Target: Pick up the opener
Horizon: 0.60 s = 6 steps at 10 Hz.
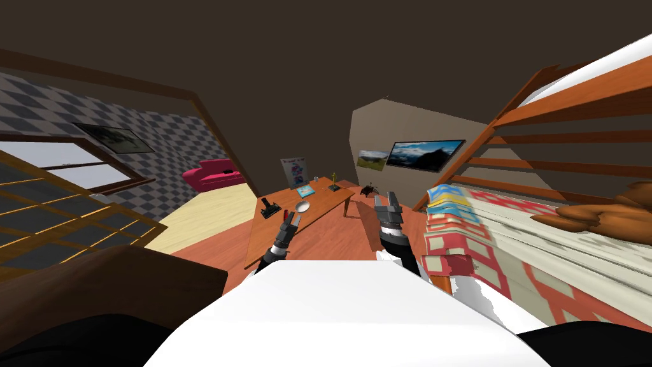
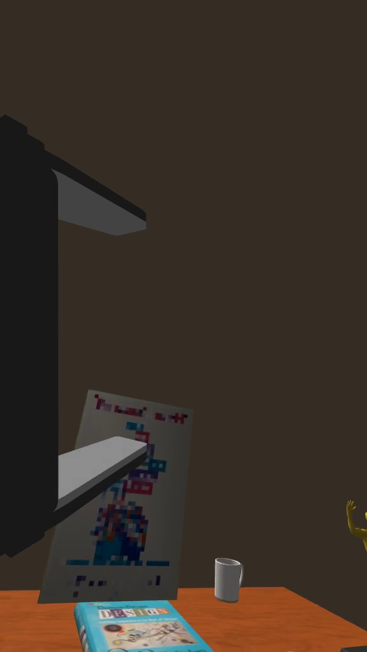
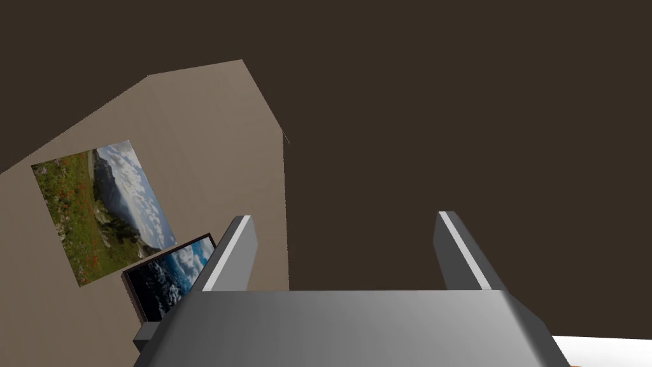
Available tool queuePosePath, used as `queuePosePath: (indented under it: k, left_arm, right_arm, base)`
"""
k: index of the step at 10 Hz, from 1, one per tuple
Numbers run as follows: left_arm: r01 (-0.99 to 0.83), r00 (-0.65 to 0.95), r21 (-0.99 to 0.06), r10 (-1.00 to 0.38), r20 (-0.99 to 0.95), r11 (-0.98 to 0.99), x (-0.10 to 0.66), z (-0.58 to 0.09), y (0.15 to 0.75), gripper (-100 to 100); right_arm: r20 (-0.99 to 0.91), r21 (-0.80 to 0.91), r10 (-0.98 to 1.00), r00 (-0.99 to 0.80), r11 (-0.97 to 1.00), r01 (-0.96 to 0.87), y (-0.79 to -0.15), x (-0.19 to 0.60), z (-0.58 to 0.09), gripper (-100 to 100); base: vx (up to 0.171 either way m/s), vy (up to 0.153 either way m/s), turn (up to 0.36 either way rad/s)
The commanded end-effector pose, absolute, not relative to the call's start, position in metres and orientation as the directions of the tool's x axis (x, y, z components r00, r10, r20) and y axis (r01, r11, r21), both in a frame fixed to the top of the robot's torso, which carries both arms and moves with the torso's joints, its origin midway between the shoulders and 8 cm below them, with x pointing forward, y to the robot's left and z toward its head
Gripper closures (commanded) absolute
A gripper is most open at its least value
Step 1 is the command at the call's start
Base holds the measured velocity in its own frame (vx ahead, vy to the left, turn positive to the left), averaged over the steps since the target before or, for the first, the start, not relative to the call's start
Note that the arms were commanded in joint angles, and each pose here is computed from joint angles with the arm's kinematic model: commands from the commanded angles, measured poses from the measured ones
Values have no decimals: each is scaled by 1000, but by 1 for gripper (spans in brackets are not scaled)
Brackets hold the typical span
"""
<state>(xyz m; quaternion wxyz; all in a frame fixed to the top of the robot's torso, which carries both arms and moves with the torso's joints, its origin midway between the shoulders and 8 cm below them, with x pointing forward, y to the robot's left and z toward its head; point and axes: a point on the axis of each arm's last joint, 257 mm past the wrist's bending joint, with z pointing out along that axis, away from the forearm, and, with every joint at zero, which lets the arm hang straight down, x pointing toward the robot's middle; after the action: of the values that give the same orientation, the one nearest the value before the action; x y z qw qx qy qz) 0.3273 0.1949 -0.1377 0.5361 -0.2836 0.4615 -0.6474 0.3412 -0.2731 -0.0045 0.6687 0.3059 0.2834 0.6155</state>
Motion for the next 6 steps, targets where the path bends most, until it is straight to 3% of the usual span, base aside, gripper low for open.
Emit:
queuePosePath:
  k: [1, 6]
  left_arm:
    - [432, -264, -902, -956, -128, 1, 327, -138, 195, -100]
    - [370, -295, -929, -948, -117, 0, 326, -159, 196, -100]
  right_arm:
    - [-2, 758, 997, 82, 55, -650, -273, 341, -4, 0]
    - [-2, 758, 997, 82, 55, -650, -273, 341, -4, 0]
  base:
    - [-13, 2, 8]
    - [2, 1, -29]
